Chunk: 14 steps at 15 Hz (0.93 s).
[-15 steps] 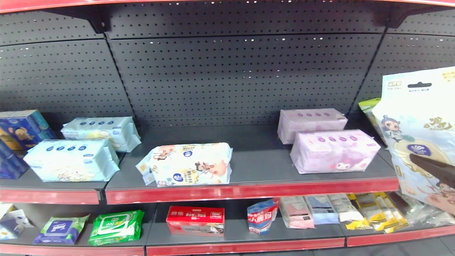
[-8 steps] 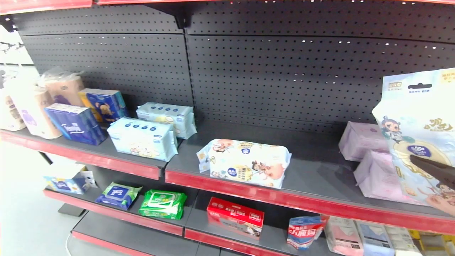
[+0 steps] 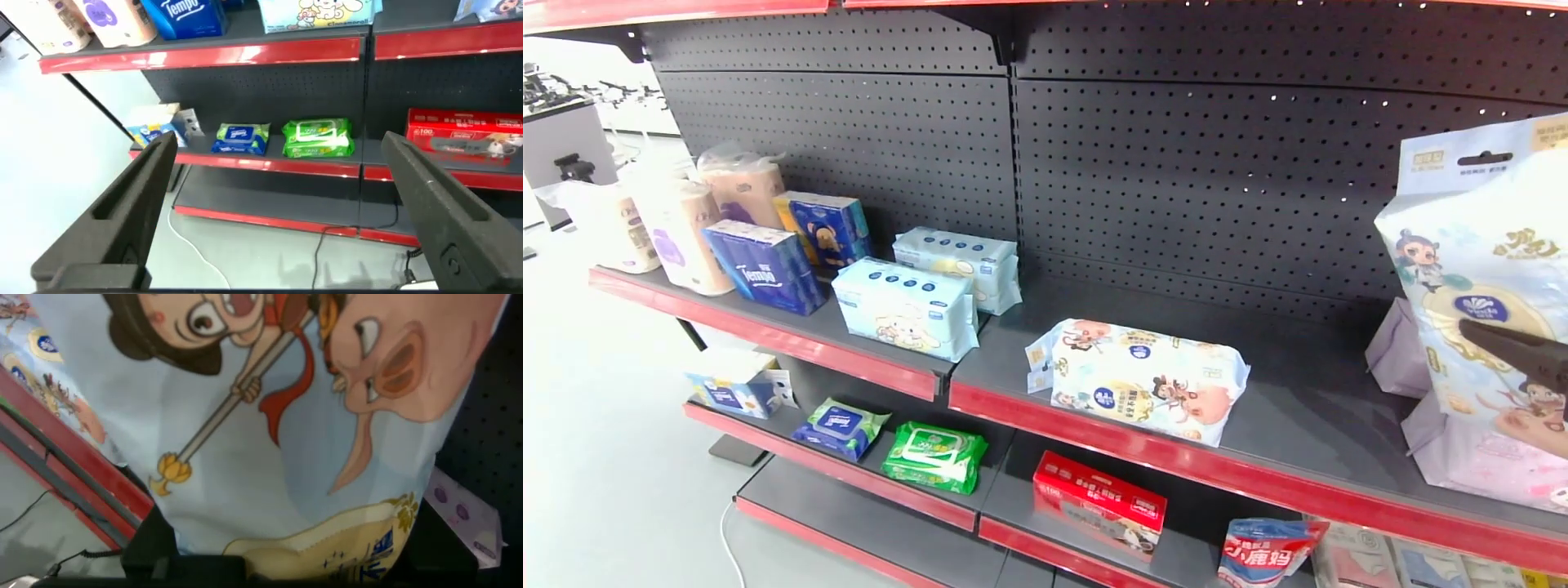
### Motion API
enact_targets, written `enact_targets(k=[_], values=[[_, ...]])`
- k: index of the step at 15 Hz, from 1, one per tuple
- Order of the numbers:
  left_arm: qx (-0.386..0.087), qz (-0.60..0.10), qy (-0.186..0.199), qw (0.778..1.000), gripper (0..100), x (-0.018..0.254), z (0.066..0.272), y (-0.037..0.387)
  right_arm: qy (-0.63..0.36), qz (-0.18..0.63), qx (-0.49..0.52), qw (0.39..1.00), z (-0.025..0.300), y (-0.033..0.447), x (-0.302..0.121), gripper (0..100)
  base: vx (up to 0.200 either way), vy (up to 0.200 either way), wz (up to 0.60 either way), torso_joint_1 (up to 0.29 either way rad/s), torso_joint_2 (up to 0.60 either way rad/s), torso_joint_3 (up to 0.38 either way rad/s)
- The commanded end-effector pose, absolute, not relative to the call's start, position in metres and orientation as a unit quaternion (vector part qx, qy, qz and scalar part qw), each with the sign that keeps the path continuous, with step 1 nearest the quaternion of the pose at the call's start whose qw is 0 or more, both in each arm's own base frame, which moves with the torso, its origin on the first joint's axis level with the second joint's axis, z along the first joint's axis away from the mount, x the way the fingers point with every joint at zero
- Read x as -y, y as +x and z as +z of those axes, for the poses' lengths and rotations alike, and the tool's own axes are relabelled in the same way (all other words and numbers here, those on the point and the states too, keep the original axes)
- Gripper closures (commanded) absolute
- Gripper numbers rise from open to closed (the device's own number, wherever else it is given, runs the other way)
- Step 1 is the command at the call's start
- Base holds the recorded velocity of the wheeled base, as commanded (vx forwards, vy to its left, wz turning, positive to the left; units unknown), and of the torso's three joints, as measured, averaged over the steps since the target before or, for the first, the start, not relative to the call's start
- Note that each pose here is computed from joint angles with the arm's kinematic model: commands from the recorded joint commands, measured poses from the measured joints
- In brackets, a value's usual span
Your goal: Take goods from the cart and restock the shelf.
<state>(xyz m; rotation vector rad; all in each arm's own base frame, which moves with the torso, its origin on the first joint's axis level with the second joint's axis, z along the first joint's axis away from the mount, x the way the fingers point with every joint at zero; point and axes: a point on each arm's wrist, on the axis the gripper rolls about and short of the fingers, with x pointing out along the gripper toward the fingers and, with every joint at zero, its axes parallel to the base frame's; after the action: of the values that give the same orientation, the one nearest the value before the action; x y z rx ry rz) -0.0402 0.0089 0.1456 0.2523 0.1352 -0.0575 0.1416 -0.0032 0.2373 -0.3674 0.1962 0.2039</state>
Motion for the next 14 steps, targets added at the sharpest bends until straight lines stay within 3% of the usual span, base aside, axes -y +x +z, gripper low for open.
enact_targets(k=[1, 6, 9, 14], values=[[-0.068, -0.029, 0.126, 0.989, 0, -0.0089, 0.1453, -0.0402, -0.181, 0.104, -0.106, 0.972, 0.2343, 0.1464, 0.0032, 100, 0.000, 0.000, 0.00, 0.000, 0.00, 0.000], [-0.066, -0.030, 0.137, 0.988, 0, -0.0089, 0.1445, -0.0410, -0.182, 0.099, -0.103, 0.973, 0.2369, 0.1466, 0.0042, 100, 0.000, 0.000, 0.00, 0.000, 0.00, 0.000], [-0.064, -0.031, 0.137, 0.988, 0, -0.0090, 0.1452, -0.0413, -0.182, 0.099, -0.099, 0.973, 0.2385, 0.1456, 0.0039, 100, 0.000, 0.000, -0.60, 0.001, 0.00, 0.002], [-0.062, -0.031, 0.143, 0.987, 0, -0.0091, 0.1441, -0.0421, -0.184, 0.100, -0.095, 0.973, 0.2441, 0.1531, 0.0041, 100, 0.000, 0.000, 0.00, 0.000, 0.00, 0.000]])
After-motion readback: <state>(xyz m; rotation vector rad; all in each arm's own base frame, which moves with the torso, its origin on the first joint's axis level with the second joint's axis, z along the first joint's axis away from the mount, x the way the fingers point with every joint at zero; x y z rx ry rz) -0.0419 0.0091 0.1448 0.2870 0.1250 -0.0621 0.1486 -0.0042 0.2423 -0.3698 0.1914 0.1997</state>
